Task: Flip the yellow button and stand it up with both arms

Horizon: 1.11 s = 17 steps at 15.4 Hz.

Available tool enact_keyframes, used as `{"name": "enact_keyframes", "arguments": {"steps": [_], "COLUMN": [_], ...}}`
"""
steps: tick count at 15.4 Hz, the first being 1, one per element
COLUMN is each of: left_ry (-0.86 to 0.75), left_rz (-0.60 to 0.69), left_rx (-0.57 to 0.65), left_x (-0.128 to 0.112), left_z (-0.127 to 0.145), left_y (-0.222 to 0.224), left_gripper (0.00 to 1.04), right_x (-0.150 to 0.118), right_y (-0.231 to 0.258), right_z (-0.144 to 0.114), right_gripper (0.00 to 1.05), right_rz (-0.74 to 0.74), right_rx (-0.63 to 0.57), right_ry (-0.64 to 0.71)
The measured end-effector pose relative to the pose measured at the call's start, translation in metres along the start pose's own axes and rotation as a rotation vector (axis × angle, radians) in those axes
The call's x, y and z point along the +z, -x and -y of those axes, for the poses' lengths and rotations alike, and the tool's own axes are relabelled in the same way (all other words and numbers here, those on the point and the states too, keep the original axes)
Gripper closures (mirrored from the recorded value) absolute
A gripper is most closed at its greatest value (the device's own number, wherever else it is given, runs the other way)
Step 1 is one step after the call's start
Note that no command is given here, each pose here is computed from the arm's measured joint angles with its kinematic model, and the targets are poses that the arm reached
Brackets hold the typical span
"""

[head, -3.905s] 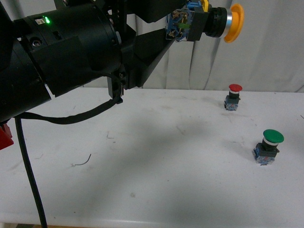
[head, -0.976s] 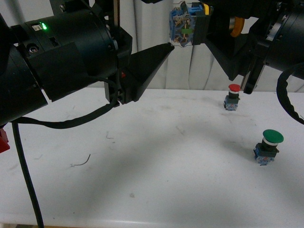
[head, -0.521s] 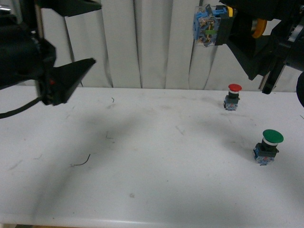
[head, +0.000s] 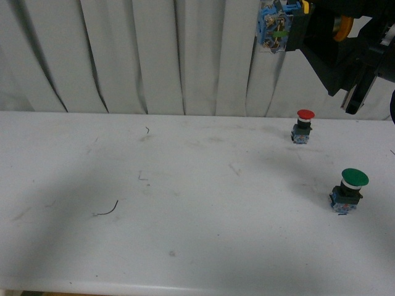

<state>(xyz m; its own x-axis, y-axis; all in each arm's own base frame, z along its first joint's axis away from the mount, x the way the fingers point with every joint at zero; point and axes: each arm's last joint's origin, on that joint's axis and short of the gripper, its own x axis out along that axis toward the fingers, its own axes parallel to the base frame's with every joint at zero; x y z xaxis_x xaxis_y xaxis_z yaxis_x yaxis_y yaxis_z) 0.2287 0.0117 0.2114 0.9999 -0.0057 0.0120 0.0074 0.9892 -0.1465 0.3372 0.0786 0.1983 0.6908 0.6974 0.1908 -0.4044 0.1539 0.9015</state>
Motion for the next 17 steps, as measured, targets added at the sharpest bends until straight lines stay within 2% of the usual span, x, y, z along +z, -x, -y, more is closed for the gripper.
{"name": "enact_keyframes", "arguments": {"steps": [1, 3, 4, 7, 13, 14, 17], "left_ry": [-0.069, -0.118, -0.126, -0.130, -0.130, -0.130, -0.130], "left_rz": [0.012, -0.038, -0.028, -0.023, 0.002, -0.036, -0.006], "left_rx": [0.011, -0.004, 0.003, 0.008, 0.006, 0.008, 0.006], "left_x": [-0.003, -0.022, -0.023, -0.030, -0.043, -0.050, -0.044], "left_z": [0.005, 0.010, 0.009, 0.008, 0.006, 0.005, 0.006], "left_y": [0.009, 0.029, 0.036, 0.057, 0.085, 0.088, 0.097], "left_gripper": [0.64, 0.89, 1.02, 1.03, 1.03, 1.03, 1.03], "right_x": [0.001, 0.002, 0.004, 0.009, 0.015, 0.014, 0.007], "right_y": [0.000, 0.000, 0.001, 0.004, 0.008, 0.007, 0.001], "right_z": [-0.002, -0.008, -0.015, -0.028, -0.025, -0.026, -0.027], "right_gripper": [0.69, 0.69, 0.69, 0.69, 0.69, 0.69, 0.69], "right_rz": [0.000, 0.003, 0.009, 0.027, 0.049, 0.046, 0.031], "right_rx": [0.004, 0.017, 0.035, 0.067, 0.053, 0.054, 0.064], "right_ry": [0.010, 0.030, 0.055, 0.091, 0.089, 0.088, 0.084]}}
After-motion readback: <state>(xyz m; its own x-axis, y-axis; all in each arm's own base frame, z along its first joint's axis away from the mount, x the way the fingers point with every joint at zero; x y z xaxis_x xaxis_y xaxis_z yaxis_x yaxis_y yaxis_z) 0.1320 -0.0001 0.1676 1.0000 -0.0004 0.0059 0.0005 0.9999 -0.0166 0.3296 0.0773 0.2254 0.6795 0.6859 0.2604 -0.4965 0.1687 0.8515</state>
